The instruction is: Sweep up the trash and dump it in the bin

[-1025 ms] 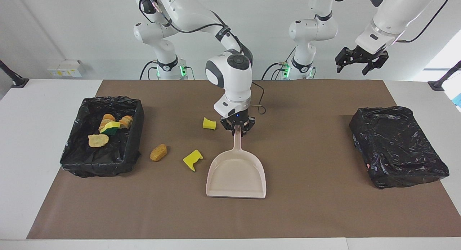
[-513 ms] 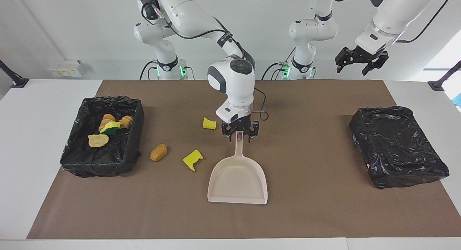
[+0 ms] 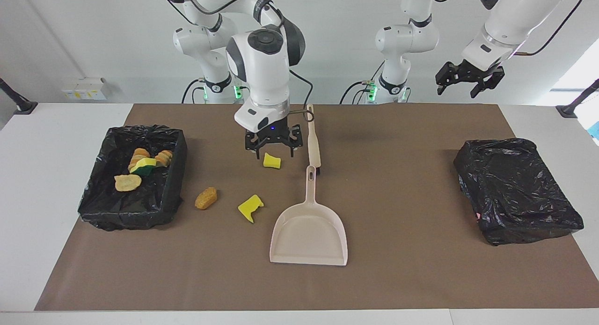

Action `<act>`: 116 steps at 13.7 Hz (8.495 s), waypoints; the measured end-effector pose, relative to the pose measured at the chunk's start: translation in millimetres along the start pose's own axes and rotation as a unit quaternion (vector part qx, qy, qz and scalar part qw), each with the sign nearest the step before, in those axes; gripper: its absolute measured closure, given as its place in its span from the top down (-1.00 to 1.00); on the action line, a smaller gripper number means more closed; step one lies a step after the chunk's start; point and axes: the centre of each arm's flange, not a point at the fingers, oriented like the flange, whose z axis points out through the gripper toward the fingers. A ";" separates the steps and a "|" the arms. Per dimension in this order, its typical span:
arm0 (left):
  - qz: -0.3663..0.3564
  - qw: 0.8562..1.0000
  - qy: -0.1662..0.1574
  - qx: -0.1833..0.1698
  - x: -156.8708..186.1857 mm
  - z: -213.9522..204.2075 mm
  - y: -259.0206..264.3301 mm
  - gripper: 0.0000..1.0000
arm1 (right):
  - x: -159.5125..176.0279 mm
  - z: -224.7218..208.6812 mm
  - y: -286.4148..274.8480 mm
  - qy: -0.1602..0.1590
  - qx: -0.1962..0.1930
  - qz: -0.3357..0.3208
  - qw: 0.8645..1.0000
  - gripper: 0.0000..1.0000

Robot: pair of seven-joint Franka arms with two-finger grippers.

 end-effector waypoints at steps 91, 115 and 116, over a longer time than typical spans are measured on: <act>0.567 0.822 0.029 0.048 120.8 153.4 -13.4 -0.36 | -91.1 -44.0 101.0 -0.079 0.014 -0.009 0.997 1.00; 0.564 0.824 0.029 0.048 118.8 159.1 -18.1 -0.36 | -255.0 181.0 -177.9 -0.064 -0.006 0.083 0.994 1.00; 0.564 0.824 0.029 0.048 118.8 159.1 -18.1 -0.36 | -258.4 177.1 -178.1 -0.067 -0.010 0.082 0.994 1.00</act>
